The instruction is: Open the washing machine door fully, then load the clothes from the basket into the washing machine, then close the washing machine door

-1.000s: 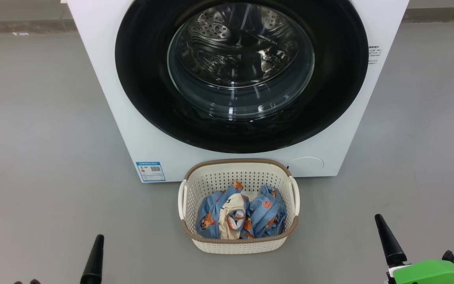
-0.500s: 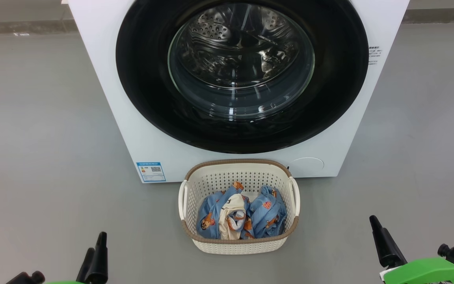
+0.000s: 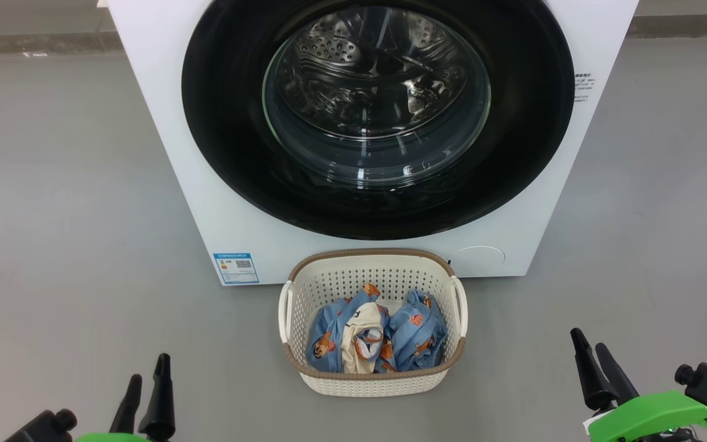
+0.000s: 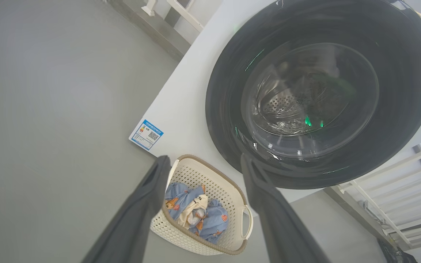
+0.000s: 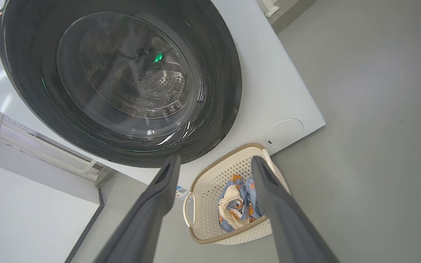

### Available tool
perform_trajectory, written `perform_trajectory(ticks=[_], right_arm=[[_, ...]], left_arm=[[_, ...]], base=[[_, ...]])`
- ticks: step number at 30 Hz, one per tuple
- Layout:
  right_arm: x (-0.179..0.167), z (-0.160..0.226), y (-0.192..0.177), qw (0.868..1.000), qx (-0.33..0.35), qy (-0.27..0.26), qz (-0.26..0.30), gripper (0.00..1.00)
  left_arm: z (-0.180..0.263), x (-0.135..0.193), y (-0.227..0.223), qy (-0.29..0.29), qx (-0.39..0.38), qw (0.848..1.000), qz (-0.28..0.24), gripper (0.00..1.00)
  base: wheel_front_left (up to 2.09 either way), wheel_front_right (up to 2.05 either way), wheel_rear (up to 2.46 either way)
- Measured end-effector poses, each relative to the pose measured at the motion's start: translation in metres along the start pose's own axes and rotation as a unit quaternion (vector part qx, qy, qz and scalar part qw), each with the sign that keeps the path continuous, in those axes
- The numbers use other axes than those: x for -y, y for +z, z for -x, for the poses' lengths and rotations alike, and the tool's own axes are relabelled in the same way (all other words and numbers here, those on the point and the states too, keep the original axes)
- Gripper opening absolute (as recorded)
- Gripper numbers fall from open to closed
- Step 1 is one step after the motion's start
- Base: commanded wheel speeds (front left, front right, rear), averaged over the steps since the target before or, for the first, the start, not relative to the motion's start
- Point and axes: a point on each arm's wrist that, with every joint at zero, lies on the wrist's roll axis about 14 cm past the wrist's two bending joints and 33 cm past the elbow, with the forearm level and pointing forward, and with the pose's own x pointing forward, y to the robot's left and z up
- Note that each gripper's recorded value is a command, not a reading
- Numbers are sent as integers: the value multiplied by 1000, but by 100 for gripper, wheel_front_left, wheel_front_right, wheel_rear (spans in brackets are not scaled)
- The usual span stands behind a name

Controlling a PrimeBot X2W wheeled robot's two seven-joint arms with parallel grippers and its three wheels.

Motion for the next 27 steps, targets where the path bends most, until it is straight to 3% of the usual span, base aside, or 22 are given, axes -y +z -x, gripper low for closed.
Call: perform_trajectory(ticks=[27], right_arm=[[-7,-5,18,985,30,24,166,100]], left_arm=[[-4,19,9,-42,27,983,-174,100]], base=[[0,0,0]])
